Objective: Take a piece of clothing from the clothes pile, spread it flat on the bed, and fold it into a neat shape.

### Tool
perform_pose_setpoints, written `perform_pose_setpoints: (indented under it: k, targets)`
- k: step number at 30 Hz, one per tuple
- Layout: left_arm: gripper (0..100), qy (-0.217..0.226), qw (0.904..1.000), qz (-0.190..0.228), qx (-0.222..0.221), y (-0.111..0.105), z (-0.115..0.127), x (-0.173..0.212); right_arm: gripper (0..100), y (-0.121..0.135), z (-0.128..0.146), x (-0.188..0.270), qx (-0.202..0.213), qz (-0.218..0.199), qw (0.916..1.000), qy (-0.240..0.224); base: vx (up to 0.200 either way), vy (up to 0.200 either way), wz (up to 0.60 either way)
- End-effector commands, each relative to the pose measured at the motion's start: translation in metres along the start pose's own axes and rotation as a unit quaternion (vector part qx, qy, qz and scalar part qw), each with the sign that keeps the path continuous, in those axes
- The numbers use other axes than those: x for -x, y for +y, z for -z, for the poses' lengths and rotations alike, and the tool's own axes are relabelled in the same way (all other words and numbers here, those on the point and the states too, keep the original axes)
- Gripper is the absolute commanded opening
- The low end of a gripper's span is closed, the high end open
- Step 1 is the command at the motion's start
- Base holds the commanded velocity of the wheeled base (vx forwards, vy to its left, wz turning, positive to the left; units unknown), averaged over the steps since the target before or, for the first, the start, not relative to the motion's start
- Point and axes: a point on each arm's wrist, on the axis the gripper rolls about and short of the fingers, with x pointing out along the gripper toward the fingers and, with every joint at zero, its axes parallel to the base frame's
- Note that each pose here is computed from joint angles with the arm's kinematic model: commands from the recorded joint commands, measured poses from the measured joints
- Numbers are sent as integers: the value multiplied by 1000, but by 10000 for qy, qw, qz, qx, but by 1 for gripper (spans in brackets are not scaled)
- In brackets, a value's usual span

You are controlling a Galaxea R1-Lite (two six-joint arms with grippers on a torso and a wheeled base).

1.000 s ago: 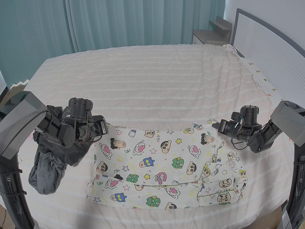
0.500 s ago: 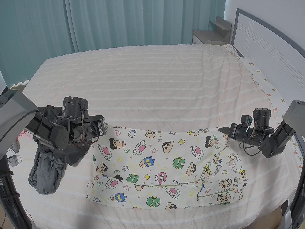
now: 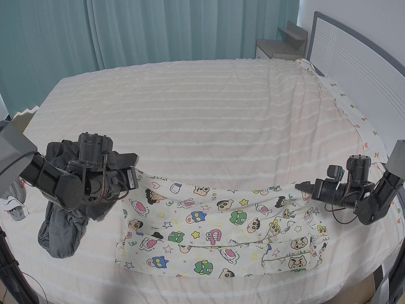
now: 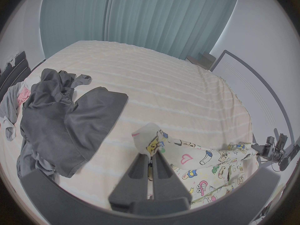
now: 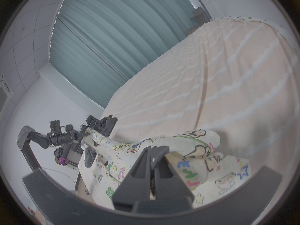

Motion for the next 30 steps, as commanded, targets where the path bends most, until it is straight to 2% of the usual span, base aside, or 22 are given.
perform_pose_setpoints:
  k: [1,6,11,25,30]
  targets:
    - [0,59,10000,9,-27,2,12,9,0,2,23,14,95,1,9997,236,0,0,0]
    - [0,78,10000,16,-59,8,30,10,0,-1,44,20,139,-41,9985,519,0,0,0]
    - [0,314,9994,-73,-112,17,53,15,0,-9,70,25,178,41,9963,839,0,0,0]
    - [0,991,9947,-155,-243,21,93,21,0,-9,112,38,129,-34,9932,1154,0,0,0]
    - [0,1053,9939,-184,-258,24,103,15,0,-10,123,44,103,0,9916,1286,0,0,0]
